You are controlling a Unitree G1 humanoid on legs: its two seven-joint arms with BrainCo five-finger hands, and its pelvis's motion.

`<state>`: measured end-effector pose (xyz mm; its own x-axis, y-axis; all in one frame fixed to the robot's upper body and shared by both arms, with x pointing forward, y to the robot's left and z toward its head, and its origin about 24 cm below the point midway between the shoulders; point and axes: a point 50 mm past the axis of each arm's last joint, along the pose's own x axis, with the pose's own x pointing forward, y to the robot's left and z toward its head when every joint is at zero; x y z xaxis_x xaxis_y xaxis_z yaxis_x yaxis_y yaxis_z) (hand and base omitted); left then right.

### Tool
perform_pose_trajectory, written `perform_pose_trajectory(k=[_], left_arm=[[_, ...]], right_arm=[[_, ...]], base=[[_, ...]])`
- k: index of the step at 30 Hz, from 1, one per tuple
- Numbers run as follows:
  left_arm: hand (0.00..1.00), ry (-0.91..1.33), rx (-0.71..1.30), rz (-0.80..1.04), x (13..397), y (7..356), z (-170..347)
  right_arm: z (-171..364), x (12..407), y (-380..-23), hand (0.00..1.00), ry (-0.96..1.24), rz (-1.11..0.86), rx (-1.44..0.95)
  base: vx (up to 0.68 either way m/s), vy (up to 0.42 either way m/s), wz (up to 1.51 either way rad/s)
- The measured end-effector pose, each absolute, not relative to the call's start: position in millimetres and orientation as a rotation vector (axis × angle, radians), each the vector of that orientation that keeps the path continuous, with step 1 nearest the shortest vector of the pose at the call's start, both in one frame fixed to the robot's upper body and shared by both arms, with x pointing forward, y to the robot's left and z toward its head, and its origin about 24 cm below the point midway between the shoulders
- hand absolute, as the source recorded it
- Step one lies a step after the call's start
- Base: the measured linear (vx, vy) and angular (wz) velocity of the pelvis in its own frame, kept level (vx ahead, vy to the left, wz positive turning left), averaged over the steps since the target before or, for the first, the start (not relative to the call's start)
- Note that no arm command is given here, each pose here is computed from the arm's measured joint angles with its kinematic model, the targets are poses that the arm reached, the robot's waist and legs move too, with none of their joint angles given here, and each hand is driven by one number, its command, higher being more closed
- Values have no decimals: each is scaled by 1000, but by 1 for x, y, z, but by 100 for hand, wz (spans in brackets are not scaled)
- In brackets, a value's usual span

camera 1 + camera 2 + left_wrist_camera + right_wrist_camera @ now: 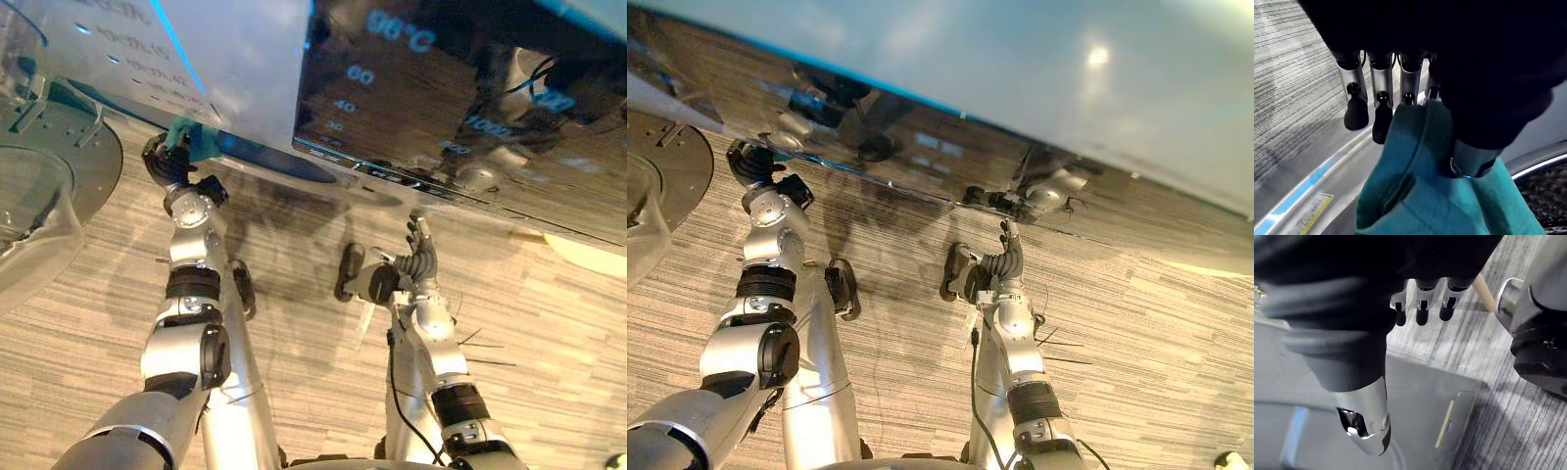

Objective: Pick up the laundry basket with both hands and put the clothes into the washing machine.

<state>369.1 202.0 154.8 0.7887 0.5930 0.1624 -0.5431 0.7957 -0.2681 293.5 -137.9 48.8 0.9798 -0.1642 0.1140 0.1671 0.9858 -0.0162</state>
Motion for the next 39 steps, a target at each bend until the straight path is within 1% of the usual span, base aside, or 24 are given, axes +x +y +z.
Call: perform_pose_trajectory(k=[2, 4, 5, 8, 9, 13, 16, 17, 21, 23, 26, 29, 30, 33, 34, 35, 37, 38, 39], left_arm=[[100, -317, -238, 481, 357, 157, 155], [100, -343, -267, 408, 348, 134, 154], [100, -365, -294, 358, 338, 116, 153], [100, -375, -347, 266, 324, 90, 152], [100, -375, -350, 259, 322, 88, 151], [100, -383, -380, 235, 318, 88, 149], [100, -417, -388, 236, 321, 89, 160], [100, -439, -389, 244, 324, 92, 167], [100, -557, -360, 343, 341, 123, 206], [100, -662, -326, 380, 347, 138, 241], [100, -727, -257, 411, 356, 152, 271], [100, -740, -177, 420, 365, 158, 291], [0, -740, -150, 419, 367, 159, 294], [0, -726, 45, 406, 375, 158, 302], [0, -717, 140, 394, 379, 156, 302], [0, -706, 183, 379, 381, 155, 301], [0, -633, 298, 305, 391, 149, 294], [0, -614, 322, 284, 394, 147, 292], [0, -564, 413, 228, 400, 141, 286]], right_arm=[[49, 294, -138, 0, -112, -167, -26], [49, 294, -135, 0, -113, -160, -23], [49, 294, -135, 0, -113, -158, -23], [49, 294, -134, 0, -103, -164, -26], [48, 294, -134, 0, -99, -162, -27], [48, 295, -130, 0, -82, -150, -25], [53, 299, -129, 0, -98, -147, -18], [55, 300, -129, 0, -103, -149, -13], [61, 304, -124, 0, -123, -134, -6], [60, 304, -125, 0, -121, -136, 3], [61, 304, -124, 0, -124, -134, 7], [60, 303, -125, 0, -122, -136, 14], [59, 303, -125, 0, -121, -135, 14], [61, 302, -127, 0, -142, -141, 21], [63, 302, -129, 0, -154, -148, 30], [64, 303, -129, 0, -159, -149, 36], [67, 304, -130, 0, -168, -149, 62], [69, 305, -129, 0, -174, -146, 64], [75, 310, -128, 0, -192, -135, 74]], base=[[10, -33, 5], [-18, -53, 3], [-34, -74, 2], [-26, -62, 0], [-9, -67, -6], [19, -47, -4], [-17, -36, -6], [-72, -41, -21], [-69, -15, -24], [-44, -1, -18], [-4, 12, -17], [5, 20, -7], [0, 0, 0], [-9, 4, 3], [-11, -2, 4], [0, 0, 0], [-23, -7, 6], [-18, -19, 14], [-9, -15, 12]])
